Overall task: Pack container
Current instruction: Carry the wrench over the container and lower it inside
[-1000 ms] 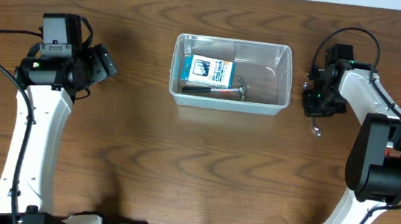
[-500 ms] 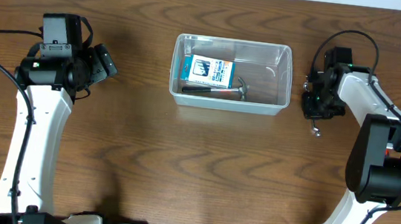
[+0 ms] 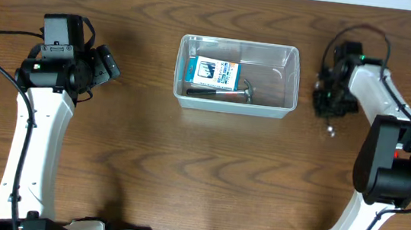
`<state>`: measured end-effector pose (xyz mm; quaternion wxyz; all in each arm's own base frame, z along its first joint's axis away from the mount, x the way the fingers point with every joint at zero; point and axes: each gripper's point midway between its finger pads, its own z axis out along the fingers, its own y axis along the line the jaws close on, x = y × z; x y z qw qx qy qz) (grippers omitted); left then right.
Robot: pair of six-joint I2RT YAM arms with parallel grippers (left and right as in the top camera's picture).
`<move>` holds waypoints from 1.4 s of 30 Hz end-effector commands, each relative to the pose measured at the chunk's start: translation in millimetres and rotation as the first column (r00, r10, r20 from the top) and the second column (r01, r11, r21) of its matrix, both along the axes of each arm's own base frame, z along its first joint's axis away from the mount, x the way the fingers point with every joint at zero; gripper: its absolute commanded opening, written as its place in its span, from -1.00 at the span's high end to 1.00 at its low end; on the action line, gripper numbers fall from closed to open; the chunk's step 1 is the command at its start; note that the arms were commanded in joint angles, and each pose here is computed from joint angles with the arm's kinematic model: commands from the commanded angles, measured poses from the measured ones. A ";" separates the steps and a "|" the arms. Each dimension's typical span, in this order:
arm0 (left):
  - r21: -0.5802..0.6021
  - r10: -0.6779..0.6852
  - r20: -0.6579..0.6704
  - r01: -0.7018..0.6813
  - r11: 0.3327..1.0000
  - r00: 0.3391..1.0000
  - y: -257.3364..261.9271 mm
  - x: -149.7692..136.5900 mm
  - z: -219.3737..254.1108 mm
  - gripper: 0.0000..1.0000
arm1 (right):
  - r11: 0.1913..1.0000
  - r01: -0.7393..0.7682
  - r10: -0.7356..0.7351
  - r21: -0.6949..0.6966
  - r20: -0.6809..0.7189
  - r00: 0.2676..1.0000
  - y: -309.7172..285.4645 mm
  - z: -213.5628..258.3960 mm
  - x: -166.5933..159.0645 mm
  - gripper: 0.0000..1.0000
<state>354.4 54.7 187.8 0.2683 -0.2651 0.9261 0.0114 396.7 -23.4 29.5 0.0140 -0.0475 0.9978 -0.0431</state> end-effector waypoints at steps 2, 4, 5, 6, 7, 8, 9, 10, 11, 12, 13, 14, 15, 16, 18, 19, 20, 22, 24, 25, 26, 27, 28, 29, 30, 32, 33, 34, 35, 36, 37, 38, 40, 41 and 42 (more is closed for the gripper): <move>0.022 -0.001 -0.010 0.002 1.000 1.000 4.1 -2.4 -1.2 -0.96 | 1.000 0.005 0.002 -0.029 0.220 0.976 -4.0 83.4 59.3 0.97; 0.022 -0.001 -0.010 0.002 1.000 1.000 4.1 -2.4 -1.2 -0.96 | 1.000 0.003 0.005 -0.030 0.285 0.958 -4.0 116.7 73.3 0.98; 0.022 -0.001 -0.010 0.002 1.000 1.000 4.1 -2.4 -1.2 -0.96 | 1.000 0.003 0.007 -0.030 0.319 0.948 -3.5 134.3 79.2 0.97; 0.022 -0.001 -0.010 0.002 1.000 1.000 4.1 -2.4 -1.2 -0.96 | 1.000 0.001 0.009 -0.030 0.345 0.939 -2.6 148.9 83.2 0.98; 0.022 -0.001 -0.010 0.002 1.000 1.000 4.1 -2.4 -1.2 -0.96 | 0.999 -0.016 0.025 -0.029 0.371 0.928 0.3 164.1 86.5 0.97; 0.022 -0.001 -0.010 0.002 1.000 1.000 4.1 -2.4 -1.2 -0.96 | 0.999 -0.043 0.051 -0.029 0.388 0.920 4.4 175.8 88.3 0.97; 0.022 -0.001 -0.010 0.002 1.000 1.000 4.1 -2.4 -1.2 -0.96 | 0.996 -0.087 0.093 -0.031 0.401 0.911 10.5 187.5 88.8 0.97; 0.022 -0.001 -0.010 0.002 1.000 1.000 4.1 -2.4 -1.2 -0.96 | 0.990 -0.135 0.138 -0.037 0.409 0.902 17.2 197.0 88.1 0.98; 0.022 -0.001 -0.010 0.002 1.000 1.000 4.1 -2.4 -1.2 -0.96 | 0.983 -0.181 0.181 -0.039 0.411 0.893 24.5 203.1 86.7 0.97; 0.022 -0.001 -0.010 0.002 1.000 1.000 4.1 -2.4 -1.2 -0.96 | 0.967 -0.250 0.243 -0.037 0.410 0.879 35.8 208.3 83.9 0.98; 0.022 -0.001 -0.010 0.002 1.000 1.000 4.1 -2.4 -1.2 -0.96 | 0.941 -0.338 0.321 -0.031 0.405 0.856 49.5 211.6 80.0 0.96; 0.022 -0.001 -0.010 0.002 1.000 1.000 4.1 -2.4 -1.2 -0.96 | 0.900 -0.435 0.406 -0.020 0.396 0.823 64.9 211.9 74.3 0.97; 0.022 -0.001 -0.010 0.002 1.000 1.000 4.1 -2.4 -1.2 -0.96 | 0.858 -0.513 0.476 -0.010 0.388 0.789 77.9 211.3 68.6 0.97; 0.022 -0.001 -0.010 0.002 1.000 1.000 4.1 -2.4 -1.2 -0.96 | 0.811 -0.585 0.541 0.002 0.379 0.751 91.2 209.7 61.9 0.97; 0.022 -0.001 -0.010 0.002 1.000 1.000 4.1 -2.4 -1.2 -0.96 | 0.758 -0.652 0.599 0.024 0.372 0.709 111.9 208.1 53.1 0.97; 0.022 -0.001 -0.010 0.002 1.000 1.000 4.1 -2.4 -1.2 -0.96 | 0.740 -0.672 0.616 0.032 0.371 0.695 122.8 207.3 49.9 0.97; 0.022 -0.001 -0.010 0.002 1.000 1.000 4.1 -2.4 -1.2 -0.96 | 0.728 -0.685 0.628 0.033 0.371 0.684 130.4 206.8 48.0 0.97; 0.022 -0.001 -0.010 0.002 1.000 1.000 4.1 -2.4 -1.2 -0.96 | 0.689 -0.725 0.667 0.026 0.369 0.647 147.3 206.4 43.5 0.98; 0.022 -0.001 -0.010 0.002 1.000 1.000 4.1 -2.4 -1.2 -0.96 | 0.630 -0.777 0.722 0.011 0.361 0.590 164.3 204.0 38.3 0.97; 0.022 -0.001 -0.010 0.002 1.000 1.000 4.1 -2.4 -1.2 -0.96 | 0.604 -0.797 0.744 0.004 0.354 0.566 170.4 202.1 36.2 0.97; 0.022 -0.001 -0.010 0.002 1.000 1.000 4.1 -2.4 -1.2 -0.96 | 0.578 -0.816 0.766 -0.003 0.348 0.541 176.7 200.0 34.0 0.97; 0.022 -0.001 -0.009 0.002 1.000 1.000 4.1 -2.5 -1.1 -0.96 | 0.562 -0.827 0.780 -0.007 0.338 0.527 181.0 196.8 32.6 0.98; 0.022 -0.001 -0.010 0.002 1.000 1.000 4.1 -2.4 -1.2 -0.96 | 0.551 -0.835 0.789 -0.009 0.331 0.517 185.0 193.7 31.3 0.98; 0.022 -0.001 -0.010 0.002 1.000 1.000 4.1 -2.4 -1.2 -0.96 | 0.543 -0.840 0.795 -0.007 0.325 0.512 188.7 188.7 30.9 0.97; 0.022 -0.001 -0.010 0.002 1.000 1.000 4.1 -2.4 -1.2 -0.96 | 0.536 -0.844 0.800 -0.003 0.320 0.507 192.0 183.8 30.1 0.97; 0.022 -0.001 -0.010 0.002 1.000 1.000 4.1 -2.4 -1.2 -0.96 | 0.525 -0.851 0.808 0.007 0.309 0.501 198.0 171.3 29.3 0.97; 0.022 -0.001 -0.010 0.002 1.000 1.000 4.1 -2.4 -1.2 -0.96 | 0.522 -0.853 0.811 0.011 0.305 0.500 200.2 164.9 29.4 0.98; 0.022 -0.001 -0.010 0.002 1.000 1.000 4.1 -2.4 -1.2 -0.96 | 0.517 -0.856 0.814 0.015 0.300 0.497 202.8 156.6 29.4 0.98; 0.022 -0.001 -0.010 0.002 1.000 1.000 4.1 -2.4 -1.2 -0.96 | 0.514 -0.858 0.817 0.019 0.296 0.495 205.0 148.0 29.9 0.97; 0.022 -0.001 -0.010 0.002 1.000 1.000 4.1 -2.4 -1.2 -0.96 | 0.511 -0.859 0.819 0.023 0.289 0.495 206.5 138.4 30.1 0.98; 0.022 -0.001 -0.010 0.002 1.000 1.000 4.1 -2.4 -1.2 -0.96 | 0.509 -0.860 0.821 0.027 0.285 0.494 207.9 130.3 30.3 0.98; 0.022 -0.001 -0.010 0.002 1.000 1.000 4.1 -2.4 -1.2 -0.96 | 0.508 -0.861 0.822 0.031 0.280 0.495 208.6 120.5 30.5 0.97; 0.022 -0.001 -0.010 0.002 1.000 1.000 4.1 -2.4 -1.2 -0.96 | 0.508 -0.860 0.823 0.040 0.271 0.499 209.7 103.2 29.8 0.98; 0.022 -0.001 -0.010 0.002 1.000 1.000 4.1 -2.4 -1.2 -0.96 | 0.512 -0.858 0.821 0.044 0.268 0.504 209.6 95.7 29.5 0.98; 0.022 -0.001 -0.010 0.002 1.000 1.000 4.1 -2.4 -1.2 -0.96 | 0.519 -0.853 0.817 0.049 0.265 0.512 209.4 86.5 29.1 0.97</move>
